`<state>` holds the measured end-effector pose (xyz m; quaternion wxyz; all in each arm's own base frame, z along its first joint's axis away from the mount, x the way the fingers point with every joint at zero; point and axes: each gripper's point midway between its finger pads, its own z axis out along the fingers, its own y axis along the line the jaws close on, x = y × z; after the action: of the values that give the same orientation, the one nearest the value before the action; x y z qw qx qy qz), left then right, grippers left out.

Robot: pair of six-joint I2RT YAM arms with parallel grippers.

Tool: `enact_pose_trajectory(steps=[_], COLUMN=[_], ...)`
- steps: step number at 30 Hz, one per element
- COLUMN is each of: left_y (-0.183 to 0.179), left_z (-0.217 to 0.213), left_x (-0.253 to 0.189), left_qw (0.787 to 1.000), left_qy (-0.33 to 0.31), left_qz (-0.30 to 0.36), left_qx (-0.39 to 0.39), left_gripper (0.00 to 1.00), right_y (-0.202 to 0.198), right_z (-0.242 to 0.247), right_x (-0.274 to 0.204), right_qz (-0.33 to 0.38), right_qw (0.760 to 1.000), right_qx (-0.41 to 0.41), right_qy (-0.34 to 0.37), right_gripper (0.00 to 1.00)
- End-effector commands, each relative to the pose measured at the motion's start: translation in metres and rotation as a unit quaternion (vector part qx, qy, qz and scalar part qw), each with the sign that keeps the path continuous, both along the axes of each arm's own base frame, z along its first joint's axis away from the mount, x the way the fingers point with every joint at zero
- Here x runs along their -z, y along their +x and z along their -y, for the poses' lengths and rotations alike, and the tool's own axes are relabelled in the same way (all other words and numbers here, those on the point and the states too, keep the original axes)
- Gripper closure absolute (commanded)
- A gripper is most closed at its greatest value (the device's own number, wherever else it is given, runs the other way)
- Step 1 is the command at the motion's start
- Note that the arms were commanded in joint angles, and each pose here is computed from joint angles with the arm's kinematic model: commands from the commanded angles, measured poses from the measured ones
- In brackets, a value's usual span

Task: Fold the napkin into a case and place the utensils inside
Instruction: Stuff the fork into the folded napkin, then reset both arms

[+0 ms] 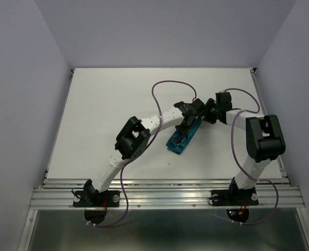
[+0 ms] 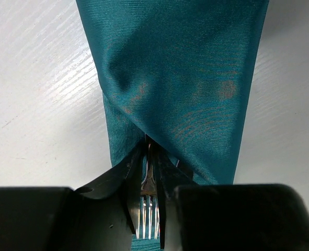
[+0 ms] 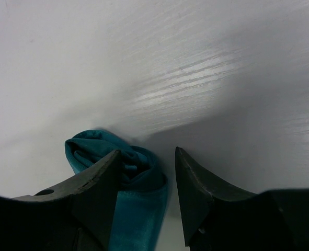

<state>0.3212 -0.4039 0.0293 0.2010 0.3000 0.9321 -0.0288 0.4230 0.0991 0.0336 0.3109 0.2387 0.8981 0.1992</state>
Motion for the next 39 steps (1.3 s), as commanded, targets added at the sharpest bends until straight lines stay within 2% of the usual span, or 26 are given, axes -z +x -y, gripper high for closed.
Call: enact_pose_trajectory(steps=[1,3,9,12,14,16,20,21,24,27,29,31,32,33,39], left_y=[0.009,0.008,0.008,0.008,0.006,0.005,0.002,0.000,-0.004,-0.011,-0.017,-0.023,-0.029,-0.033,-0.043], left_z=[-0.002,-0.004,-0.008,-0.010,-0.011,-0.014,-0.022,-0.025,-0.035,-0.055,-0.068,-0.076,-0.084,-0.088,-0.128], left_x=[-0.025,-0.032,-0.052,-0.068,-0.078,-0.098,-0.130,-0.144,-0.156,-0.189,-0.191,-0.224,-0.219,-0.243,-0.274], left_qw=[1.000,1.000,0.999,0.998,0.998,0.997,0.994,0.993,0.991,0.985,0.984,0.973,0.973,0.963,0.938], left_qy=[-0.008,-0.008,-0.014,-0.022,-0.029,-0.044,-0.063,-0.073,-0.077,-0.099,-0.096,-0.145,-0.145,-0.181,-0.217], left_qz=[0.022,0.026,0.036,0.047,0.050,0.061,0.081,0.090,0.100,0.131,0.140,0.172,0.171,0.193,0.245], left_qx=[-0.009,-0.011,-0.013,-0.021,-0.023,-0.025,-0.029,-0.031,-0.038,-0.053,-0.055,-0.057,-0.056,-0.058,-0.111], left_gripper=[0.73,0.72,0.47,0.42,0.41,0.39,0.36,0.35,0.35,0.35,0.39,0.39,0.39,0.39,0.39], right_y=[-0.013,-0.013,-0.013,-0.013,-0.013,-0.011,-0.008,-0.004,-0.004,0.000,-0.001,-0.003,-0.005,-0.007,-0.029], right_z=[0.000,0.000,0.000,0.001,0.002,0.004,0.011,0.016,0.022,0.036,0.042,0.052,0.054,0.060,0.079], right_x=[0.015,0.014,0.012,0.009,0.007,0.000,-0.015,-0.024,-0.036,-0.066,-0.091,-0.108,-0.123,-0.129,-0.173], right_qz=[-0.024,-0.024,-0.022,-0.020,-0.020,-0.013,-0.006,0.002,0.000,0.034,0.065,0.082,0.094,0.100,0.138], right_qw=[1.000,1.000,1.000,1.000,1.000,1.000,0.999,0.999,0.998,0.994,0.991,0.987,0.985,0.982,0.970], right_qx=[-0.006,-0.006,-0.006,-0.007,-0.007,-0.003,0.014,0.024,0.038,0.061,0.069,0.082,0.087,0.095,0.126], right_qy=[-0.004,-0.003,-0.004,-0.006,-0.009,-0.015,-0.030,-0.040,-0.051,-0.080,-0.089,-0.109,-0.114,-0.126,-0.153], right_gripper=[0.48,0.48,0.48,0.47,0.45,0.38,0.22,0.13,0.00,0.00,0.00,0.00,0.00,0.00,0.00])
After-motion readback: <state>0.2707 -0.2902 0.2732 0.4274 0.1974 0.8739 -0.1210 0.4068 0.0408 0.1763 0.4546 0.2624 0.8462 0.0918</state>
